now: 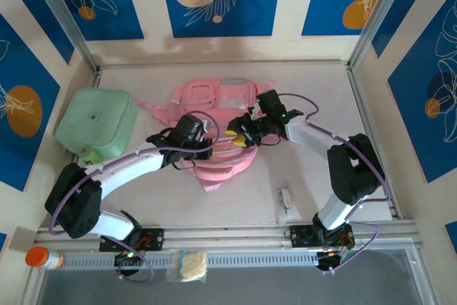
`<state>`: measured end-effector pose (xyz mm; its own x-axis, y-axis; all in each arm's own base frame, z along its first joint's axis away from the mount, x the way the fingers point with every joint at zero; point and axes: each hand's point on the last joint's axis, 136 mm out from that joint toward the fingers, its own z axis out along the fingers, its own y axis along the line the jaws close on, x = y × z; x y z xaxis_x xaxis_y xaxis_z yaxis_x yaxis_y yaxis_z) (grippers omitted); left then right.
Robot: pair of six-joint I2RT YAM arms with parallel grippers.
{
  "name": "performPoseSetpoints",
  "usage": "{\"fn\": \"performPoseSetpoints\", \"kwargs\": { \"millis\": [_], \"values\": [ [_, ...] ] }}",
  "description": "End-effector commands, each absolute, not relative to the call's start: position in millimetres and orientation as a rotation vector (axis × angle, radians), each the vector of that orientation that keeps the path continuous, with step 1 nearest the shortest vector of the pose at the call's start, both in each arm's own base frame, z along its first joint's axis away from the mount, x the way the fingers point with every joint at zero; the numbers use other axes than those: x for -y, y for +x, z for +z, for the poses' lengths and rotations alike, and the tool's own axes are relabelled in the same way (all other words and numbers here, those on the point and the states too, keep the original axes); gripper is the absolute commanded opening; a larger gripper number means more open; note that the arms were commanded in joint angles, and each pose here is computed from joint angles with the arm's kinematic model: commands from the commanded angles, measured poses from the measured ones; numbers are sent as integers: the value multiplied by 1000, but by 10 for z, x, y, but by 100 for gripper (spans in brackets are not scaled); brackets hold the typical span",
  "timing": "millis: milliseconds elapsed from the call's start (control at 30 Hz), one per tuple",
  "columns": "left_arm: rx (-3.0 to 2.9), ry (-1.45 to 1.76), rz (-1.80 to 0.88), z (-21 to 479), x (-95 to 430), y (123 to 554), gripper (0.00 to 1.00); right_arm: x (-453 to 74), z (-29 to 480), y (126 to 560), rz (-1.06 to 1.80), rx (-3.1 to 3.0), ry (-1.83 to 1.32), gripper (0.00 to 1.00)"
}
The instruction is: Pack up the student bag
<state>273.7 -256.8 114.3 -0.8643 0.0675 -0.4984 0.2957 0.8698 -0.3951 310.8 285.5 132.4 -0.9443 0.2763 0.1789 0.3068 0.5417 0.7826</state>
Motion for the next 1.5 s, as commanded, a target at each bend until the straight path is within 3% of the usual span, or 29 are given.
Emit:
{"fn": "performPoseSetpoints", "kwargs": {
  "millis": [0, 100, 233, 600, 1067, 1267, 1300, 1467],
  "values": [
    [-2492, 330, -829, 1370, 2941, 2653, 0, -2817, 1311, 3367, -1427, 2798, -575, 28],
    [-2503, 374, -831, 1383, 3075, 2555, 0, -2650, 1314, 3457, -1395, 2840, -561, 12],
    [-2527, 372, -763, 1378, 3072, 2505, 0, -2406, 1376, 3551, -1335, 2927, -427, 0],
    [-2582, 378, -353, 1118, 2217, 2637, 0, -1931, 1479, 3914, -1391, 2961, -341, 0],
    [-2451, 374, -437, 1038, 1828, 3270, 0, -2008, 1463, 4055, -1348, 3007, -160, 0],
    [-2411, 348, -609, 1178, 2122, 3243, 0, -2035, 1438, 4207, -1298, 3070, -115, 0],
    [-2409, 340, -626, 1194, 2163, 3230, 0, -2025, 1434, 4240, -1294, 3065, -130, 0],
    [-2453, 294, -581, 1098, 2102, 3198, 0, -2018, 1543, 4167, -1281, 3077, -138, 31]
  ]
}}
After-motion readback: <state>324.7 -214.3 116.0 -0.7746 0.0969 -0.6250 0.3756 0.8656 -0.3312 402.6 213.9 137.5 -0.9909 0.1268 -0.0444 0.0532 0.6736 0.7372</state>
